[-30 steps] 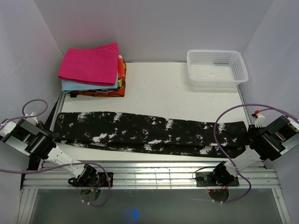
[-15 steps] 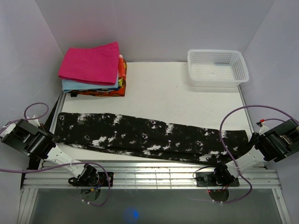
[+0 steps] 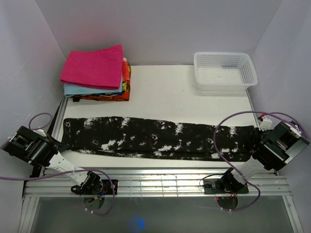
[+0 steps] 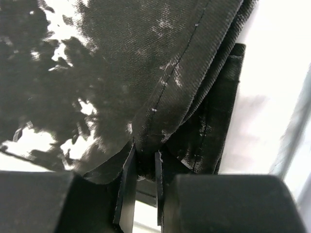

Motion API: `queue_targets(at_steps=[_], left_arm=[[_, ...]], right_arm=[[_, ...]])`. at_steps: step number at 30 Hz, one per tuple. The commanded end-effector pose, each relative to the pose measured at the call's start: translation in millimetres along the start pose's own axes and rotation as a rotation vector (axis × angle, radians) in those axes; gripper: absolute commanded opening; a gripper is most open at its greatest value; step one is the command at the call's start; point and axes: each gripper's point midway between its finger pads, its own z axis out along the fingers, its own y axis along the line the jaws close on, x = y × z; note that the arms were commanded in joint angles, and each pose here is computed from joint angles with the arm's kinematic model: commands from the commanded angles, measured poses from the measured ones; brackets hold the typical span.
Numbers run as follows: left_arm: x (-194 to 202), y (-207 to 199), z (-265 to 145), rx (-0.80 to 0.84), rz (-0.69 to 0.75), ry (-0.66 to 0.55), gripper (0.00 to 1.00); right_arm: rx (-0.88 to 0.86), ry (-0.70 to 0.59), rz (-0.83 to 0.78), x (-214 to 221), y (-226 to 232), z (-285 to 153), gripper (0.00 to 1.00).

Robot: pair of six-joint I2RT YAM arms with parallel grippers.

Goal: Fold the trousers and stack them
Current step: Fold the trousers

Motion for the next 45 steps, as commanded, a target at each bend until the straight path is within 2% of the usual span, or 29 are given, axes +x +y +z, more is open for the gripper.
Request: queue_targets(at_steps=[1,6,9,17,24,26,32,38,43,44,45], left_arm=[[0.6,0.9,0.6,-0.033,-0.011,-0.031,0.00],[-4.6,0.5,-4.8,-0.102,0.006,-0.078,0.00],[-17.5,-6.7,-8.2,-0.132,0.071,-0.097,0.00],[-76.6,-50.4,-50.4,-0.228,0.363,-0.226,0.00],[-117.4,-72.3,-76.0,-0.209,0.379,-0.268,0.00],[-127.2,-77.1,-82.2,-0.205,0.389,-0.283,0.00],[-123.5,-68.9,-85.9,-0.206,0.393,-0.265,0.00],[-84.1,-33.6,-57.2,-0.233,0.369,-0.147,0.00],[-46.4,4.7,-30.4,-0.285,0.335,-0.041,0.00],[-41.8,11.0,-25.9,-0.287,0.330,-0.020,0.03],[-41.9,15.5,-25.0,-0.299,0.329,-0.018,0.08]], right_arm=[[0.166,-0.123,-0.063,-43.5,-27.8,8.0,0.08],[0.169,-0.121,-0.124,-71.4,-17.6,23.9,0.08],[0.155,-0.146,-0.154,-99.2,-6.5,23.1,0.08],[0.226,-0.222,-0.322,-152.7,1.7,-32.7,0.08],[0.293,-0.243,-0.431,-166.7,13.1,-77.4,0.08],[0.309,-0.228,-0.432,-163.2,9.5,-81.6,0.08],[0.334,-0.159,-0.397,-124.8,-16.6,-82.7,0.08],[0.288,-0.036,-0.347,-68.8,-33.6,-33.8,0.08],[0.283,0.045,-0.301,-42.5,-54.2,2.4,0.08],[0.280,0.054,-0.292,-39.7,-55.5,4.3,0.08],[0.276,0.061,-0.287,-37.9,-56.1,6.0,0.15]])
